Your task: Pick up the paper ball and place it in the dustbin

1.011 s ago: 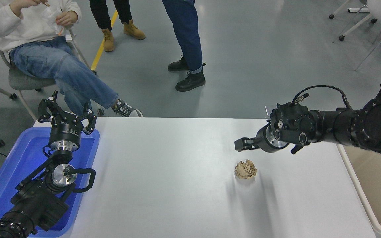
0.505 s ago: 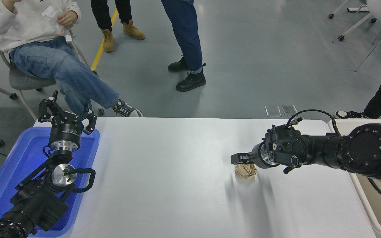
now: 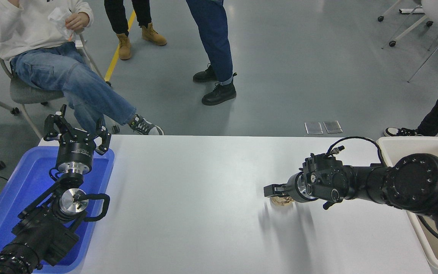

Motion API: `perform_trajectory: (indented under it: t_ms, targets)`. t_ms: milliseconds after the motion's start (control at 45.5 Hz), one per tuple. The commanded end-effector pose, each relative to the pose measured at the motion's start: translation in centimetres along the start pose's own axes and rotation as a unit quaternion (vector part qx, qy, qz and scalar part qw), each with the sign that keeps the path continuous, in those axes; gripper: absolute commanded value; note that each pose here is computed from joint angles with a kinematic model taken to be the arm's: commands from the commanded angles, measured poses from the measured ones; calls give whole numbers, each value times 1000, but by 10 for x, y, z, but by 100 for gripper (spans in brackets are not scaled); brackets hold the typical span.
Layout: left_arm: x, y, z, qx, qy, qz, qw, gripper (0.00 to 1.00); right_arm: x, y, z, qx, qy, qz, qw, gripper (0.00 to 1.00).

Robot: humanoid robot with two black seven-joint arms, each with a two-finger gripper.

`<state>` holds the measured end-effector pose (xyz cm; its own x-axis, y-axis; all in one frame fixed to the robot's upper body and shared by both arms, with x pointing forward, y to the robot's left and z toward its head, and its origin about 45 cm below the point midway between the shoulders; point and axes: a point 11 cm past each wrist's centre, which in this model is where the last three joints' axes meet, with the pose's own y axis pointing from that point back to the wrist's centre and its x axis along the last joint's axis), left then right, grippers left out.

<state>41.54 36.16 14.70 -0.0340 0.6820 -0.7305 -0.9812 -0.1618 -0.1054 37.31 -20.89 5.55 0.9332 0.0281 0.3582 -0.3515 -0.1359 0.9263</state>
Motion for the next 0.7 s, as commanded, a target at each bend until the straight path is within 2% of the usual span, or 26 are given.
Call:
perform_trajectory:
  t_ms: [0, 66, 110, 198, 418, 681]
  targets:
    - [0, 0, 0, 0, 0, 0, 1000, 99, -7, -4, -1, 5, -6, 0, 1000, 43]
    - [0, 0, 0, 0, 0, 0, 1000, 99, -5, -4, 0, 5, -6, 2, 1000, 20]
    - [0, 0, 0, 0, 0, 0, 1000, 99, -3, -4, 1, 4, -6, 5, 1000, 15]
    - [0, 0, 0, 0, 0, 0, 1000, 99, 3, -3, 2, 2, -7, 13, 1000, 0]
    - [0, 0, 0, 0, 0, 0, 1000, 99, 25, 20, 0, 1, 10, 5, 1000, 0]
    - [0, 0, 0, 1, 0, 0, 1000, 99, 97, 153, 31, -25, 30, -3, 999, 0]
